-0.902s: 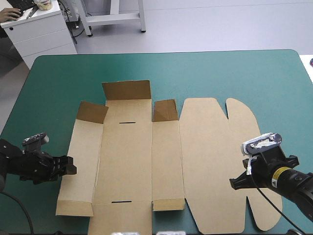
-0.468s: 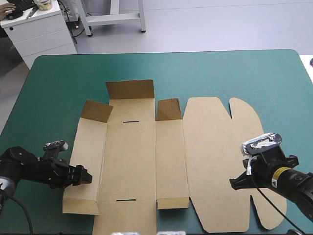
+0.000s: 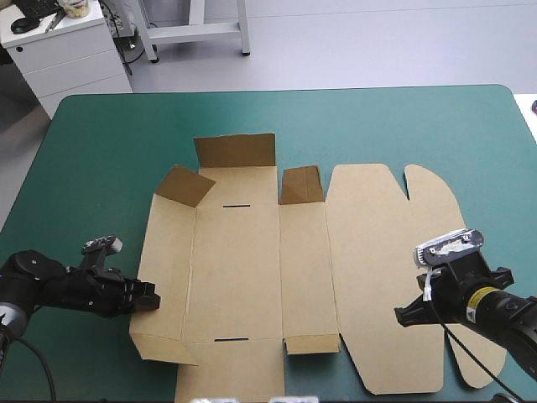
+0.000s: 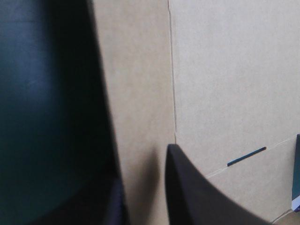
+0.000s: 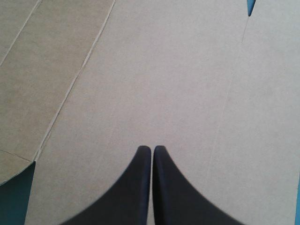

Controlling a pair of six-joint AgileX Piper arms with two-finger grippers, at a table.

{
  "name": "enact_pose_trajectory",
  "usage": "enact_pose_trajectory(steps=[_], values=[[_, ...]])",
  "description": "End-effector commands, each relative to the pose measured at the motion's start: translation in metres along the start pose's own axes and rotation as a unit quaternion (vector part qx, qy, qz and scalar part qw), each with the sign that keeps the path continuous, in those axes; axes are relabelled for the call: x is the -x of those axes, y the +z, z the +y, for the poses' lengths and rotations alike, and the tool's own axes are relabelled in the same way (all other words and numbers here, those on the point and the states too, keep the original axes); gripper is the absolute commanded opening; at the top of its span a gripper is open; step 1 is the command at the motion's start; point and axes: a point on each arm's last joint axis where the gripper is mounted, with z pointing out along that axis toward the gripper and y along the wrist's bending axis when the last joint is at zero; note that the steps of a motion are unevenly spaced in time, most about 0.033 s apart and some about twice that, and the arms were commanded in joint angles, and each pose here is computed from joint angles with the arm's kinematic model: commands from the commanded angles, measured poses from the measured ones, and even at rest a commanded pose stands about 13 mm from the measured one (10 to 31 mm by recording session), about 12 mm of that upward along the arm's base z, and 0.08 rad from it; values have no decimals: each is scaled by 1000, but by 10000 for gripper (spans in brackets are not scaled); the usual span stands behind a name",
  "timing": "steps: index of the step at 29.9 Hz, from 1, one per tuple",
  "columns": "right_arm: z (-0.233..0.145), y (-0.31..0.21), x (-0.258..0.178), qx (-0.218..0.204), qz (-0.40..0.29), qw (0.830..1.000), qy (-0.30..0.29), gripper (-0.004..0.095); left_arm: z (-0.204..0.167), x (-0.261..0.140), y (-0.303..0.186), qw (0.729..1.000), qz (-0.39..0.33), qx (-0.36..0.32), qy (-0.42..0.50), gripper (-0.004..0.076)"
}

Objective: Fold the box

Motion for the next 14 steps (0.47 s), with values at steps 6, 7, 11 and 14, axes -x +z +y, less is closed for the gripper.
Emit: enact_pose_trajectory(steps=[6, 7, 11, 14], values=[[-1, -6, 9, -2, -32, 999, -5, -1, -12, 3, -6, 999, -11, -33, 4, 0], [-1, -6, 9, -2, -31, 1000, -5, -1, -13, 4, -8, 999, -9, -36, 2, -1], [-1, -6, 8, 0, -28, 1000, -3, -1, -22, 16, -22, 999, -20, -39, 9, -10], [-1, -6, 8, 1, -28, 1000, 4, -1, -28, 32, -39, 998, -46, -19, 36, -10]])
